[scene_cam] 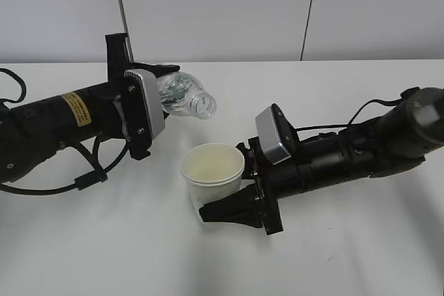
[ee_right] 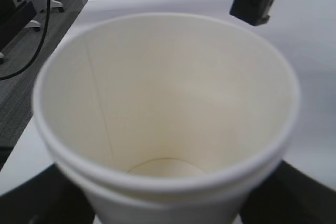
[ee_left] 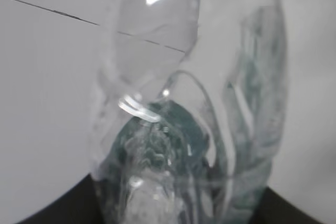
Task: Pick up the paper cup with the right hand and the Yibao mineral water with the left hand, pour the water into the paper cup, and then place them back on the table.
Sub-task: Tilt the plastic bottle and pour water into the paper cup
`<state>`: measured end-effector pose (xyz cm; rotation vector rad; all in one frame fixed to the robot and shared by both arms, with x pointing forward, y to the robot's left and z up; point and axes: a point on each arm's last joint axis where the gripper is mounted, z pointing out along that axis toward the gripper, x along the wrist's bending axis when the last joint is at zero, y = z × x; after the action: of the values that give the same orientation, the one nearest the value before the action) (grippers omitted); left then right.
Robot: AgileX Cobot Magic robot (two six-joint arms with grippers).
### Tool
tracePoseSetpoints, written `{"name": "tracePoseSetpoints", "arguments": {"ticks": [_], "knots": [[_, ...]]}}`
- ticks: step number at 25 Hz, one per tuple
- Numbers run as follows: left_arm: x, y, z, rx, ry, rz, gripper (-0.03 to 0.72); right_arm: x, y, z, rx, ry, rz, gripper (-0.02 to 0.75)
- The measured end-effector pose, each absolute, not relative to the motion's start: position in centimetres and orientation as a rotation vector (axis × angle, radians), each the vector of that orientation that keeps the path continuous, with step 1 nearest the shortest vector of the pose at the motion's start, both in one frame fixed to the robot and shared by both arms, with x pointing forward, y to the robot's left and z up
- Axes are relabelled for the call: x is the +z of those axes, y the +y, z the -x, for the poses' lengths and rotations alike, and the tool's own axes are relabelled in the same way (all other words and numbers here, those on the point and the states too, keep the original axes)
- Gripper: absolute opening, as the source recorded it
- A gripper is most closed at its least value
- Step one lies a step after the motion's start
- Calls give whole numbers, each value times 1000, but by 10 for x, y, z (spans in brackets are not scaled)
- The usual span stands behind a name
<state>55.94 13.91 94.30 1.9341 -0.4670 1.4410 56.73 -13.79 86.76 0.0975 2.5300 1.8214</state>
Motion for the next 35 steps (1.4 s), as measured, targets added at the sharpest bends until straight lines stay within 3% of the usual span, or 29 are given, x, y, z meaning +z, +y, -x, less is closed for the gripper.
{"name": "tracePoseSetpoints", "arguments": {"ticks": [12, 20, 35], "knots": [[943, 139, -559, 1454, -486, -1933, 321, 873, -127, -569, 1846, 2498, -91, 540], [943, 139, -559, 1477, -522, -1932, 320, 896, -140, -577, 1844, 2429, -139, 539], [943, 139, -560, 1563, -663, -1929, 319, 893, -142, -573, 1821, 2510, -135, 538]]}}
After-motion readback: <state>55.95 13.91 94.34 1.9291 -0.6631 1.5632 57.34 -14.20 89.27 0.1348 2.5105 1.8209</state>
